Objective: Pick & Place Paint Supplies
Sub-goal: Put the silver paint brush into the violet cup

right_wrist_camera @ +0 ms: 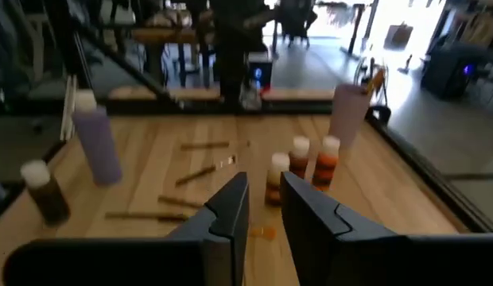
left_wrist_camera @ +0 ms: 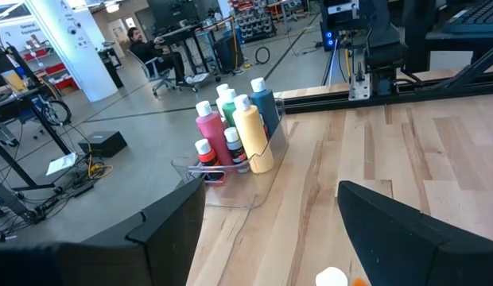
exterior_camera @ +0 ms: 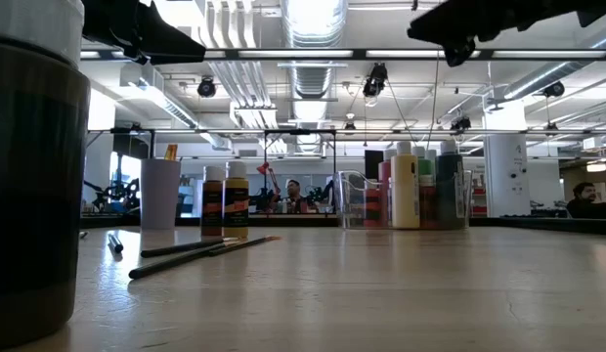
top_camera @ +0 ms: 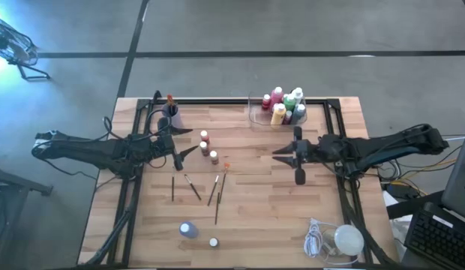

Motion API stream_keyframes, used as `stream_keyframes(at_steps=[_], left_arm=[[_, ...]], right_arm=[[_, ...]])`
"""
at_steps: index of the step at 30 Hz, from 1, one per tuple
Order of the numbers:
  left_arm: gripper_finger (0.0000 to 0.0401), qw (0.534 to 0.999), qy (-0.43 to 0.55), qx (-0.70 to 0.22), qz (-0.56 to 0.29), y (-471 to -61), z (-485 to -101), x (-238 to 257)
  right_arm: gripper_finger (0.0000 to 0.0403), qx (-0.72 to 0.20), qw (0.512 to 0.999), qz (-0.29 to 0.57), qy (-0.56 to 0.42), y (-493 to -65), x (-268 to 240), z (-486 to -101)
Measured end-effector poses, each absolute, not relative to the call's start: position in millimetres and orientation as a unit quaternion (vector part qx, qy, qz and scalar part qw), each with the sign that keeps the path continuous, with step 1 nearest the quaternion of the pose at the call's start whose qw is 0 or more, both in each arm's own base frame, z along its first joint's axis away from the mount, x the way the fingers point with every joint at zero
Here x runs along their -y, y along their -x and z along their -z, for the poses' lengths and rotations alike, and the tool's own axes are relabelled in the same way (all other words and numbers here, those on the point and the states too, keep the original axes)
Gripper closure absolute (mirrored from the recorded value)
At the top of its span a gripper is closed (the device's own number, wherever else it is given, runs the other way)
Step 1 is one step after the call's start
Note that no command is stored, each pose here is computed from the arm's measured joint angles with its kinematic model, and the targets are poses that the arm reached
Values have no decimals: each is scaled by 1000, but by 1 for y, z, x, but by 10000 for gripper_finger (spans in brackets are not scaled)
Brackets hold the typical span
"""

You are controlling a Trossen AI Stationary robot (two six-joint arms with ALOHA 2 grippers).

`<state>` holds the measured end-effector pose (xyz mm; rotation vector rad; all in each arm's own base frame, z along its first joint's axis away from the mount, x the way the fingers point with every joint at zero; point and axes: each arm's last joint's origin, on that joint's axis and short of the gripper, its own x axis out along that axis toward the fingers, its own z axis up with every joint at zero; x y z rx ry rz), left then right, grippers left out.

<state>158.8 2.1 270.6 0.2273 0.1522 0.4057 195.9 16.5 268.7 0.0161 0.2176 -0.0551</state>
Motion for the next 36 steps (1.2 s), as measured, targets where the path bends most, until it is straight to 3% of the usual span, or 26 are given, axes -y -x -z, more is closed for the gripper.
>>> stream_keyframes(at_steps=[14, 29, 36], left_arm=[[110, 971, -110, -66, -202, -159, -272, -2], [110, 975, -83, -25, -205, -160, -281, -2], [110, 970, -88, -116, -193, -161, -270, -1]], right_arm=[[393, -165, 986, 39, 5, -137, -7, -274], [369, -109, 993, 35, 23, -112, -5, -286], [352, -109, 993, 34, 23, -112, -5, -286]])
